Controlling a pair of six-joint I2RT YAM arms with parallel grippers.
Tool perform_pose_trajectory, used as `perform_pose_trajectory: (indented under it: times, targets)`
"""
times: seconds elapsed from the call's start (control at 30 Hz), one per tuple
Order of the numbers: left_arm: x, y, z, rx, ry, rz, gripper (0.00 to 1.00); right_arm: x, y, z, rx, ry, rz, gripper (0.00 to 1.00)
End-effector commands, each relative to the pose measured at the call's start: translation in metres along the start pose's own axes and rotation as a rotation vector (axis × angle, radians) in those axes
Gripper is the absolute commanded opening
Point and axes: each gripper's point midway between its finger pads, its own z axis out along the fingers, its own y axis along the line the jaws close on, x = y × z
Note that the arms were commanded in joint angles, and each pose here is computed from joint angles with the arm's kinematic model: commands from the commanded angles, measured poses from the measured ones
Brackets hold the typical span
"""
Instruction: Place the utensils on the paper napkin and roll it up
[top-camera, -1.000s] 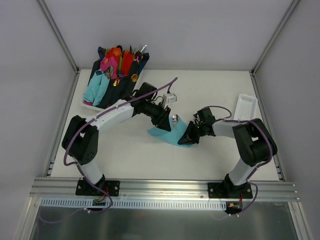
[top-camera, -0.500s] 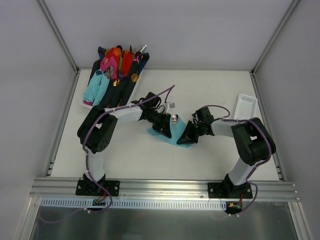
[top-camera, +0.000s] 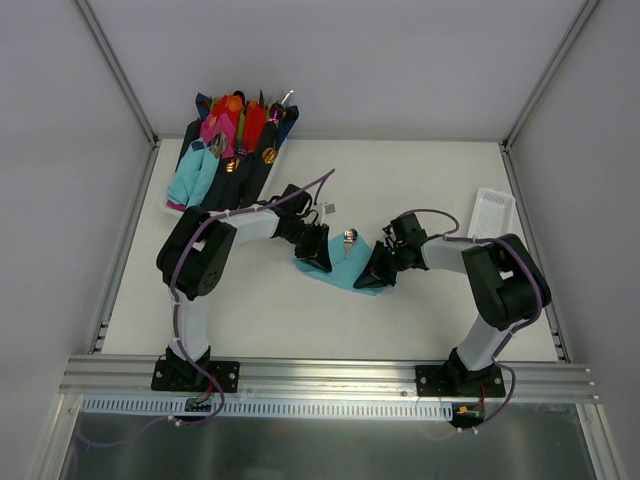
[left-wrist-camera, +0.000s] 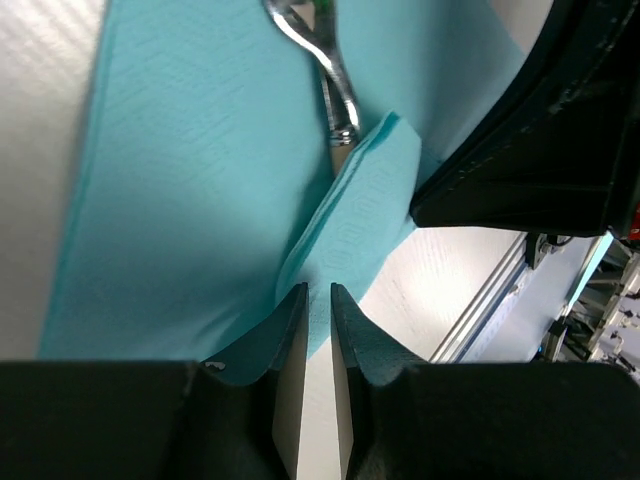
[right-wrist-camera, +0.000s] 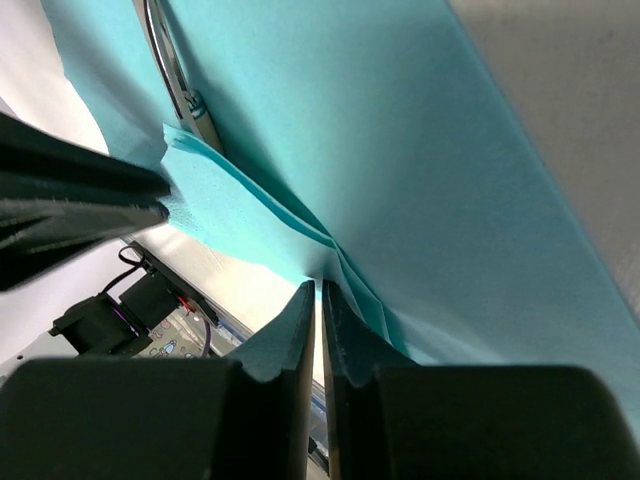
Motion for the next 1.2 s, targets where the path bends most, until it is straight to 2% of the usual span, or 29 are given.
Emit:
perform_pose_trajectory:
  times: [0.0, 0.23, 0.47, 0.67, 0.9, 1.17]
  targets:
    - [-0.001, 0.003, -0.007, -0.017, -0.022, -0.002, 0.15, -0.002, -0.006, 0.002, 0.041, 0.003, -0.014, 0.09]
    - [0.002, -0.001, -0.01, -0.004, -0.018, 0.011, 0.15, -0.001, -0.008, 0.002, 0.045, 0.007, -0.015, 0.08]
    - [-0.011, -0.045, -0.039, 0.094, -0.096, 0.119, 0.2, -0.001, -0.008, 0.001, 0.048, 0.01, -0.022, 0.08]
    - [-0.008, -0.066, -0.048, 0.161, -0.096, 0.131, 0.21, -0.001, -0.01, 0.0, 0.052, 0.012, -0.02, 0.07]
    - [0.012, -0.057, -0.028, 0.144, -0.028, 0.081, 0.21, -0.001, -0.012, 0.0, 0.052, 0.011, -0.017, 0.07]
    - [0.011, -0.034, -0.004, 0.11, 0.021, -0.019, 0.21, -0.001, -0.011, 0.0, 0.051, 0.017, -0.019, 0.07]
